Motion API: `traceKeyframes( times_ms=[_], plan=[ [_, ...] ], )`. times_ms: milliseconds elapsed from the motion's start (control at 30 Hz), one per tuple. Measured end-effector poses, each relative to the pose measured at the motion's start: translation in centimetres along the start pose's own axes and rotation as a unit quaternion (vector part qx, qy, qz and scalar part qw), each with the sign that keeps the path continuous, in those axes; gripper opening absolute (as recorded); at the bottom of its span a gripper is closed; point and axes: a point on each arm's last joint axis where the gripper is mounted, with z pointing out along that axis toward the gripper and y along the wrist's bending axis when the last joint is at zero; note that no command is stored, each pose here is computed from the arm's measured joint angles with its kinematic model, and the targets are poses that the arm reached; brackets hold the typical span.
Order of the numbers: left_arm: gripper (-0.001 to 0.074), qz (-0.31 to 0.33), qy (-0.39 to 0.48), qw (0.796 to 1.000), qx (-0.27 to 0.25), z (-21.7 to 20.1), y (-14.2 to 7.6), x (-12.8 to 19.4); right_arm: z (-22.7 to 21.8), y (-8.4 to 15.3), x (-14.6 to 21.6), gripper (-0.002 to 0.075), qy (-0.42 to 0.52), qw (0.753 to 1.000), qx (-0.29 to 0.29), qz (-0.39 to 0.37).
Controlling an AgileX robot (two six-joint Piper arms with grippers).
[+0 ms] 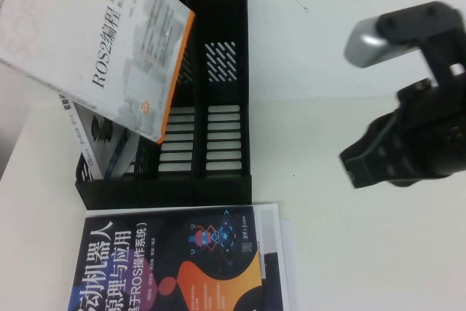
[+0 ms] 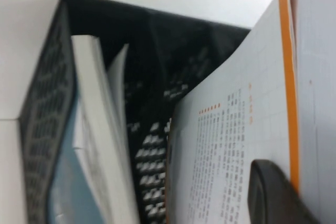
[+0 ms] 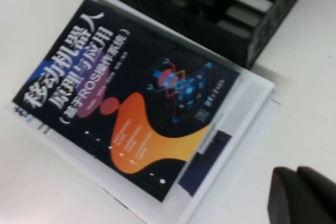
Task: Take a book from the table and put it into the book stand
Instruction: Place the book on the book shelf
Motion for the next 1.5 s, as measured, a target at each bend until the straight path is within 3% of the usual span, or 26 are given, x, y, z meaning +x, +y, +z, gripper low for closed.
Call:
traceKeyframes(
  times_ms=[267, 700, 1233, 1500],
  plan=[
    [0.0106, 0.007, 0.043, 0.995, -0.087, 3.7, 0.0, 0.2, -0.8, -0.6, 0.5, 0.0002, 0.012, 0.999, 0.037, 0.020],
    [0.0105, -0.013, 0.089, 0.987, -0.131, 4.2, 0.6, 1.0, 0.5, -1.0, 1.8, 0.0002, 0.033, 0.998, 0.043, 0.030],
    [0.0105, -0.032, 0.044, 0.992, -0.111, 3.0, -1.1, -0.2, 0.6, -1.0, 1.7, 0.0002, 0.027, 0.998, 0.043, 0.031],
    [0.0105, 0.005, 0.025, 0.992, -0.123, 6.4, -2.9, 0.2, 0.6, -1.0, 1.7, 0.0002, 0.025, 0.998, 0.042, 0.031]
  ],
)
